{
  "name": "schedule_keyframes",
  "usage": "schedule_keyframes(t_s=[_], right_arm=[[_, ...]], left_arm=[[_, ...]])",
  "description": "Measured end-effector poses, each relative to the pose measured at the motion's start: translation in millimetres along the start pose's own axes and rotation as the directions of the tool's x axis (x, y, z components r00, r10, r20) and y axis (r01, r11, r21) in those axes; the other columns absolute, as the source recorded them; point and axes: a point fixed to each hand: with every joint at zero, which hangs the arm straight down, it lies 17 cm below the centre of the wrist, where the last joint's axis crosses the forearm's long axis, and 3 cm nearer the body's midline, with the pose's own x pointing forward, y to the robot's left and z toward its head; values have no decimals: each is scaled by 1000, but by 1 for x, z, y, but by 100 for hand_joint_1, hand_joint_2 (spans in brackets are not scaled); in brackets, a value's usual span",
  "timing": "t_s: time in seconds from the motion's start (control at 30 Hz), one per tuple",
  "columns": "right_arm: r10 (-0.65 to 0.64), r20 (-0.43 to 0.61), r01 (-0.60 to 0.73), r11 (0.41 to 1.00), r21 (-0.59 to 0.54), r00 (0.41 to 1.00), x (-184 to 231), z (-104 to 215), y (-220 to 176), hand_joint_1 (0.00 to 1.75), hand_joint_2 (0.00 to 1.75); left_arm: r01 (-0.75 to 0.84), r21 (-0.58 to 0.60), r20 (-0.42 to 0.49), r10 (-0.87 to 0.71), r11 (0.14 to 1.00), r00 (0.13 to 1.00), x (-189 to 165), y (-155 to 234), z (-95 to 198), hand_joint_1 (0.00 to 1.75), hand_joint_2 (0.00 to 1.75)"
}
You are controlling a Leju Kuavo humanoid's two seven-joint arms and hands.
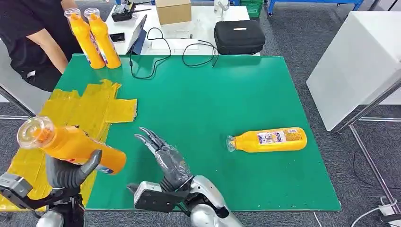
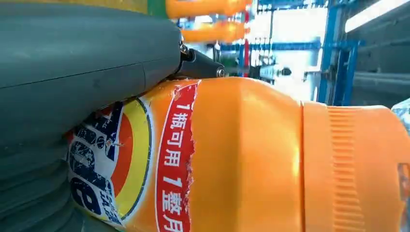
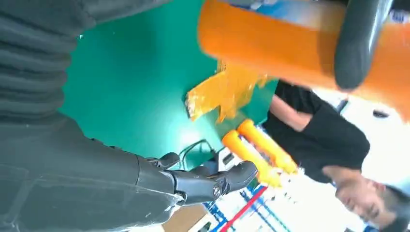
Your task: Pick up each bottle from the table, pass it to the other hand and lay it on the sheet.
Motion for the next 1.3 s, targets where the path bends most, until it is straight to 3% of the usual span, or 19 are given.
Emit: schedule_keyframes(t_s=[0.03, 0.1, 0.17, 0.23, 0.33, 0.5, 0.6, 0.9, 1.23, 1.27, 1.3], right_arm=[[0, -1, 0, 1000, -7, 1000, 0, 1, -3, 0, 0], [1, -8, -1, 1000, -27, 1000, -2, 3, -9, 0, 0], [2, -13, -3, 998, -56, 1000, -4, 7, -21, 0, 0], [6, -19, -8, 996, -84, 1000, -8, 10, -33, 0, 0], [16, -25, -18, 994, -111, 1000, -13, 15, -46, 0, 0], [30, -30, -35, 987, -156, 999, -21, 24, -65, 0, 0], [36, -35, -42, 983, -180, 999, -29, 30, -76, 0, 0], [46, -45, -54, 982, -180, 998, -42, 42, -81, 0, 0], [56, -54, -65, 981, -183, 997, -49, 48, -85, 0, 0], [56, -55, -65, 981, -182, 997, -49, 49, -85, 0, 0], [57, -55, -66, 981, -182, 997, -50, 49, -85, 0, 0]], left_arm=[[25, 8, 0, -25, 1000, 1000, -1, 3, -1, 175, 175], [240, 63, -12, -240, 969, 971, -8, 20, -9, 175, 175], [578, 104, -28, -579, 809, 815, -15, 41, -19, 175, 175], [752, 118, -24, -756, 648, 654, -18, 53, -26, 175, 175], [797, 123, -41, -800, 591, 599, -27, 64, -30, 175, 175], [950, 117, -38, -955, 288, 295, -40, 78, -25, 175, 175], [990, 67, -35, -992, 122, 124, -65, 84, -17, 175, 175], [981, -189, -18, -998, -47, -52, -153, 98, 15, 175, 175], [952, -293, 4, -996, -86, -88, -189, 107, 27, 175, 175], [948, -305, 4, -995, -93, -97, -193, 109, 28, 0, 175], [945, -314, 4, -995, -97, -101, -196, 111, 29, 0, 0]])
